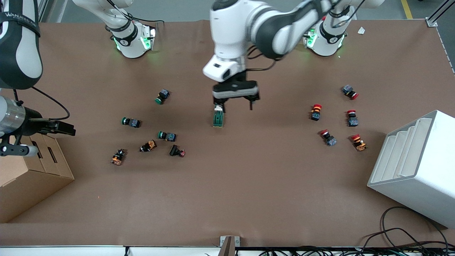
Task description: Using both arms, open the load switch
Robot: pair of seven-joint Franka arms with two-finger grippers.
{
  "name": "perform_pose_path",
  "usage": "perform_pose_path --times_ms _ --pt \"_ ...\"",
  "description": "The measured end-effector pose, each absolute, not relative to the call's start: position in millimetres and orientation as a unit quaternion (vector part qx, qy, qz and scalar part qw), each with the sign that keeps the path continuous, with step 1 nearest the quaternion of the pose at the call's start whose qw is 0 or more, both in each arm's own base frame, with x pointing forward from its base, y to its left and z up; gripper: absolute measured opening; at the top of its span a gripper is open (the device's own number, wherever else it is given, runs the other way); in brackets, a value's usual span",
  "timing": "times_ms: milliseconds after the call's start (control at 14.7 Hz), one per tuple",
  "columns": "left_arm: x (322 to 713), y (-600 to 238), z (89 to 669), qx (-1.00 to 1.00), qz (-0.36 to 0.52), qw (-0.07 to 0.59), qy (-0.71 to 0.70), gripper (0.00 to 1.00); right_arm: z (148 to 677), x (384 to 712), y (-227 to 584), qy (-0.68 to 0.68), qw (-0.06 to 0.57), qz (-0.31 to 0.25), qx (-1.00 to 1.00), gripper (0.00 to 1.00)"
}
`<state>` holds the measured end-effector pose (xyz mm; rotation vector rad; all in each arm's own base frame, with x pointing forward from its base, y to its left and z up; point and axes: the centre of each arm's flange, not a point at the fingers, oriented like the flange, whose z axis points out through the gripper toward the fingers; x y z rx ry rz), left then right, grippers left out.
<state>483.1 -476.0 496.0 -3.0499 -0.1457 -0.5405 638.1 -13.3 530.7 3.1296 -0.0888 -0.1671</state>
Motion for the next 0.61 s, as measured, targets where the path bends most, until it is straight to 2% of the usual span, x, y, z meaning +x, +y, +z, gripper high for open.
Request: perform_pose_path --times_ms 475,611 --pt "562 -324 568 -0.996 -0.087 0.035 -0.012 1.0 546 633 -13 -0.029 0.003 -0.067 0.997 1.0" --pt "579 -282 580 -0.997 -0.069 0.017 0.006 1.0 549 633 -12 -0.028 0.003 -0.065 0.997 1.0"
